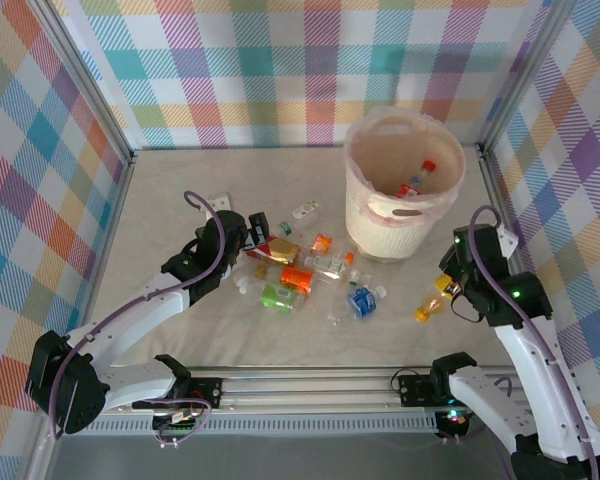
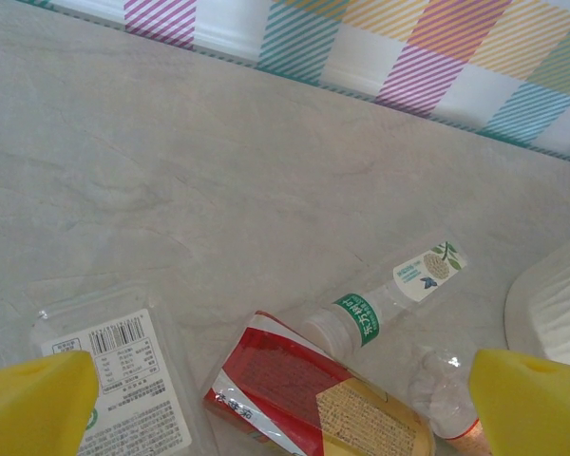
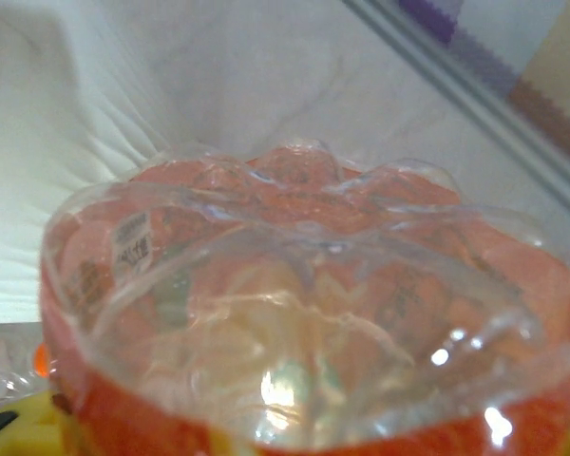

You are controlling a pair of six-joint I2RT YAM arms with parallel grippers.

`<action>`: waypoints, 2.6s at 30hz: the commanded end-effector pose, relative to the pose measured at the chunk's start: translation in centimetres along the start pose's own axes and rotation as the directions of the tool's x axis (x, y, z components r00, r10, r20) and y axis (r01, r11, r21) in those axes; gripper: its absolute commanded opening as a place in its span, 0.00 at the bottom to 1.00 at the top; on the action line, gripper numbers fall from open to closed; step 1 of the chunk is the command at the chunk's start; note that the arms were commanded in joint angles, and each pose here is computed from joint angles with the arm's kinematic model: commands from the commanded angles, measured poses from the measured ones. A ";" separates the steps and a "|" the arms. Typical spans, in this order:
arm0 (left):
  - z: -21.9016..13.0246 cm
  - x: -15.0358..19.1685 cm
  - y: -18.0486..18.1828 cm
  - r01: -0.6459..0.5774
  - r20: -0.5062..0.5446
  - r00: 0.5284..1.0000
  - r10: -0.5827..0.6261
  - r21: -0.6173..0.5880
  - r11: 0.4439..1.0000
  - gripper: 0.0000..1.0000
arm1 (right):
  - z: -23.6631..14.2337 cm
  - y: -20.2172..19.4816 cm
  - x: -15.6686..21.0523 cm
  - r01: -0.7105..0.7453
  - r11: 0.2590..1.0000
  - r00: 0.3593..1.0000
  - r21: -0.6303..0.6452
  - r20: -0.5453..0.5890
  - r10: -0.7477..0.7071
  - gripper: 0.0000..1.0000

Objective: Put the plastic bottles in the bin

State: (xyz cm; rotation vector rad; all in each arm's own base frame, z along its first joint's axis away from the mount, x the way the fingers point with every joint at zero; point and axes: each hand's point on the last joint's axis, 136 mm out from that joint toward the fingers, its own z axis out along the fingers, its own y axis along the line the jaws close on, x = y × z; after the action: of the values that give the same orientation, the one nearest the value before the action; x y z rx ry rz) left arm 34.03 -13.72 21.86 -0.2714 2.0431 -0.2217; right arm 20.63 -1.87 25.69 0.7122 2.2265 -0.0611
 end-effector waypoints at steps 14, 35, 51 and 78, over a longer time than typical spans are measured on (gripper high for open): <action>-1.5 -1.5 -0.4 0.055 0.022 0.998 -0.056 0.058 0.997 1.00 | -8.1 11.7 -18.7 0.316 0.935 0.862 -0.160 0.461 -0.212 0.58; -2.8 -2.2 -1.8 0.171 0.016 0.984 -0.176 0.169 0.971 1.00 | -0.4 23.7 -26.0 0.480 0.873 0.749 -0.086 0.558 -0.357 0.58; -3.1 -1.3 -1.1 0.236 -0.003 0.971 -0.239 0.170 0.957 1.00 | 6.0 22.6 -22.3 0.480 0.877 0.778 0.018 0.453 -0.435 0.58; -2.2 -0.5 0.5 0.193 0.017 0.981 -0.195 0.078 0.978 1.00 | 13.9 21.3 -15.6 0.510 0.858 0.817 0.064 0.276 -0.506 0.71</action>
State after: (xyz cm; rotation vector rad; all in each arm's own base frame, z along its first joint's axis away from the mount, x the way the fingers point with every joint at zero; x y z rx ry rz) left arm 32.16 -13.67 24.05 -0.4193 1.9647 -0.4622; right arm 48.90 5.06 30.12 0.0095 2.1143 -0.4063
